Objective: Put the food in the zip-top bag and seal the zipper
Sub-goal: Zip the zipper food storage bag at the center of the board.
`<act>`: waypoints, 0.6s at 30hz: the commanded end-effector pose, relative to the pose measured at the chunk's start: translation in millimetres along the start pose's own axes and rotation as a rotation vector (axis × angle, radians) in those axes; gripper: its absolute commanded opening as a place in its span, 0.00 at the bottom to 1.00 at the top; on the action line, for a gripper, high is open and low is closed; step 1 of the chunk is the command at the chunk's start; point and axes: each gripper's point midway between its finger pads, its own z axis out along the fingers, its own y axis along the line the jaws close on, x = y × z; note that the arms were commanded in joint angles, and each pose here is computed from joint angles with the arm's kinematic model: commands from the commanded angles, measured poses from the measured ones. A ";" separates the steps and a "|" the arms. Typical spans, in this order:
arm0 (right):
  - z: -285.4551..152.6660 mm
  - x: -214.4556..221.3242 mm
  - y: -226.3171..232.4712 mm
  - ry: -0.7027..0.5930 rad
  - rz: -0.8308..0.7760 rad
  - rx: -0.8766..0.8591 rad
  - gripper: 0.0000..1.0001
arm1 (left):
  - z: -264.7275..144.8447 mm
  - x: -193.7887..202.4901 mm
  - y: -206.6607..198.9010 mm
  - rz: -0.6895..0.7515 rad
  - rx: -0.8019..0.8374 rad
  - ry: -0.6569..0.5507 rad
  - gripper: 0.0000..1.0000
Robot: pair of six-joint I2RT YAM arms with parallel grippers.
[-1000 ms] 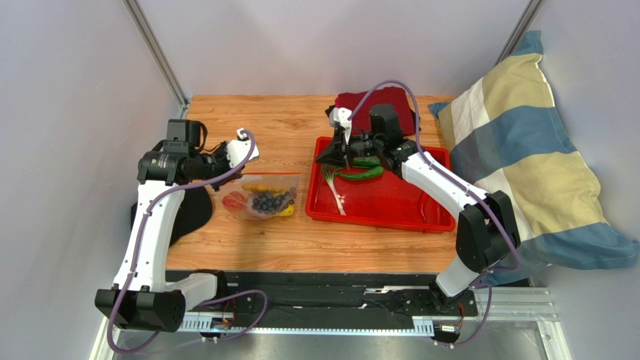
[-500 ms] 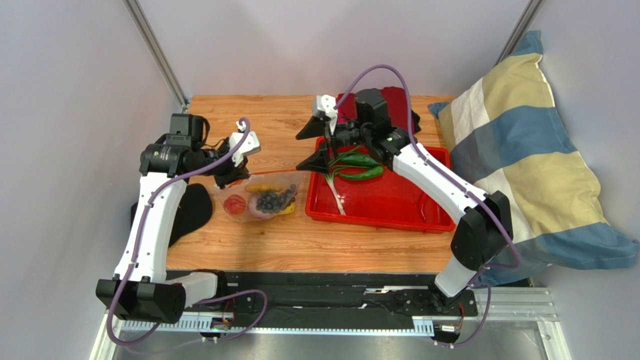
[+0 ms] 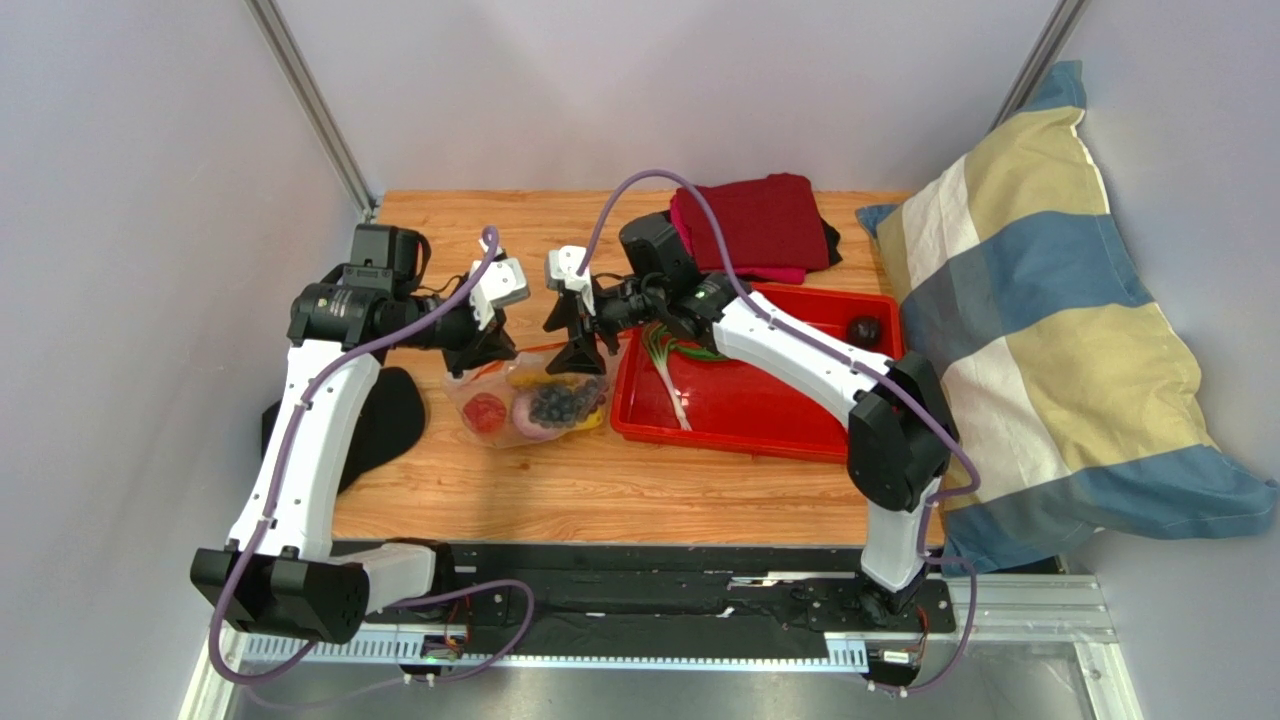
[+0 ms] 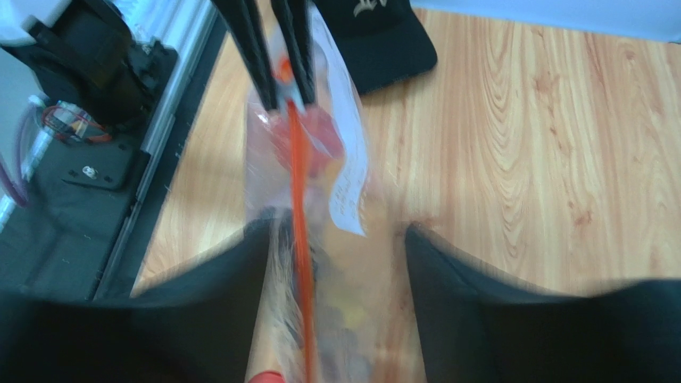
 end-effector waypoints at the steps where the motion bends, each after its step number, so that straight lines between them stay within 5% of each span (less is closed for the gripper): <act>1: -0.4 -6.1 -10.3 0.022 -0.061 0.029 0.29 | -10.4 -30.8 -2.3 0.059 -0.002 -0.087 0.00; 3: -0.8 2.8 -9.4 0.050 -0.055 0.029 0.00 | -13.4 -27.6 -2.3 0.063 -0.010 -0.063 0.00; 18: -50.4 32.1 -15.7 0.113 -0.033 0.090 0.00 | -35.3 16.7 9.7 0.123 -0.052 0.125 0.00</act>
